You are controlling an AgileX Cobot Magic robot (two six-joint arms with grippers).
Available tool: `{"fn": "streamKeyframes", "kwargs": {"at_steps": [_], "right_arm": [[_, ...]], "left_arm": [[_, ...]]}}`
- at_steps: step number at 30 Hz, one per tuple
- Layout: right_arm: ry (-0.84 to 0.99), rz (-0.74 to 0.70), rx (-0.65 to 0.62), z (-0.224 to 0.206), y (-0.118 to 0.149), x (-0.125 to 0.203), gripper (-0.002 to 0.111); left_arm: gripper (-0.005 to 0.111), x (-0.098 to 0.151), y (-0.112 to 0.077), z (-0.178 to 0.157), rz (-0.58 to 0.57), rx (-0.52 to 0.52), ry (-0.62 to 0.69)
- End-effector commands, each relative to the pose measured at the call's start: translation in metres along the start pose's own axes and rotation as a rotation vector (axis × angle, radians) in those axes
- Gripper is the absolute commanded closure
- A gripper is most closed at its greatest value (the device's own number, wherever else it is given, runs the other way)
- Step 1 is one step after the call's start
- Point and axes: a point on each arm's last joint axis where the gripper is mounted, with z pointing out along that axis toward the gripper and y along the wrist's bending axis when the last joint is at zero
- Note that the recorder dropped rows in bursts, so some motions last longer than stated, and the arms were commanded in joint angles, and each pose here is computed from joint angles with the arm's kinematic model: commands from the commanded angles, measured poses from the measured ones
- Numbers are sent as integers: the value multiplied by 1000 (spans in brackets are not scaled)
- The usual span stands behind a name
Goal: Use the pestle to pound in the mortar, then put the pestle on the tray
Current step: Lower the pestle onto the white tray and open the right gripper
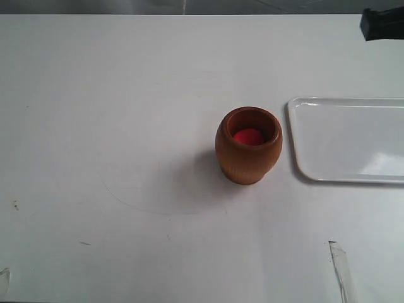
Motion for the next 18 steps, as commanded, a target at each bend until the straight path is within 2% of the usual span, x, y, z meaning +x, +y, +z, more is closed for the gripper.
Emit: {"fn": "streamKeyframes", "kwargs": {"at_steps": [1,11,14,18], "right_arm": [[193,-51,58,2,-9,18,108],[662,10,-103,25,-1,93,108],[796,64,-187,44,5,113,108],[880,129,-277,80,14,128,108]], "left_arm": [[107,0,-1,0,-12,8,-7],[107,0,-1,0,-12,8,-7],[107,0,-1,0,-12,8,-7],[107,0,-1,0,-12,8,-7]]}}
